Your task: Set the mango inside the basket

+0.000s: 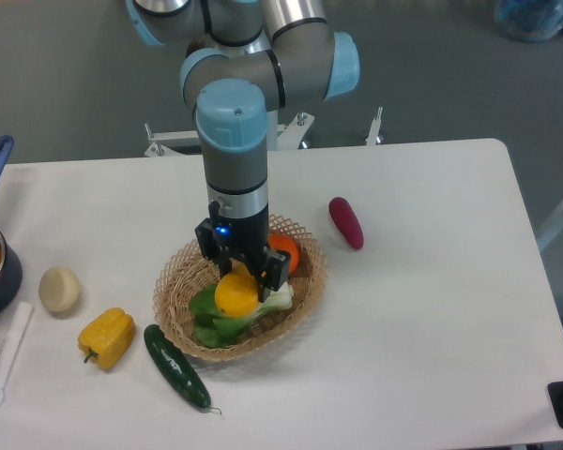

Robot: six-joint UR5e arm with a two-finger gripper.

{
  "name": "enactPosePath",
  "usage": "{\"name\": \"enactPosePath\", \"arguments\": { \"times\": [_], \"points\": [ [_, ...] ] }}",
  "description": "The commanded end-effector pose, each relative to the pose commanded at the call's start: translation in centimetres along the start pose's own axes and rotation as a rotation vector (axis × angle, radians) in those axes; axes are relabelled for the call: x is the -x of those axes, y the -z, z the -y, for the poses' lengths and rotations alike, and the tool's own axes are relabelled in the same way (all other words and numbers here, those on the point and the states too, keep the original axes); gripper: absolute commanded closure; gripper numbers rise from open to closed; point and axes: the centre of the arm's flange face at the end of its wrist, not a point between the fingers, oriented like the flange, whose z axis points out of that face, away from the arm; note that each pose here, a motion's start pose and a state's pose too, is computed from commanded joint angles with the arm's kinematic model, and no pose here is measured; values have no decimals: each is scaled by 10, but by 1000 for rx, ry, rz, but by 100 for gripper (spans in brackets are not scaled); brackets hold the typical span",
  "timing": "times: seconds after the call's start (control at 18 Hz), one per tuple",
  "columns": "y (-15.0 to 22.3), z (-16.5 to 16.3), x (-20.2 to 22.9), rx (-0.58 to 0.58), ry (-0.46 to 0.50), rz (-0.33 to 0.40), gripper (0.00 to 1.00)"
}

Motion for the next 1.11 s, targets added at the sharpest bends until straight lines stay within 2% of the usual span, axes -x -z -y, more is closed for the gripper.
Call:
{"name": "enactPosePath", "arguments": {
  "times": [0.17,0.39,0.61,0.67,0.72,0.78,0.89,1.0,1.11],
  "points": [
    [-10,-5,-7,14,7,-22,49],
    [-25,-7,-20,35,60,-50,46],
    [-34,-4,-29,44,54,-68,46],
    [-35,-4,-30,44,53,-72,43],
    [-37,-5,-31,47,54,-75,31],
    [-39,-7,-32,51,54,-80,25],
    [-41,-7,-33,54,63,-82,24],
    [-42,-8,-33,55,71,-83,16],
    [-42,-8,-33,55,71,-83,16]
  ]
}}
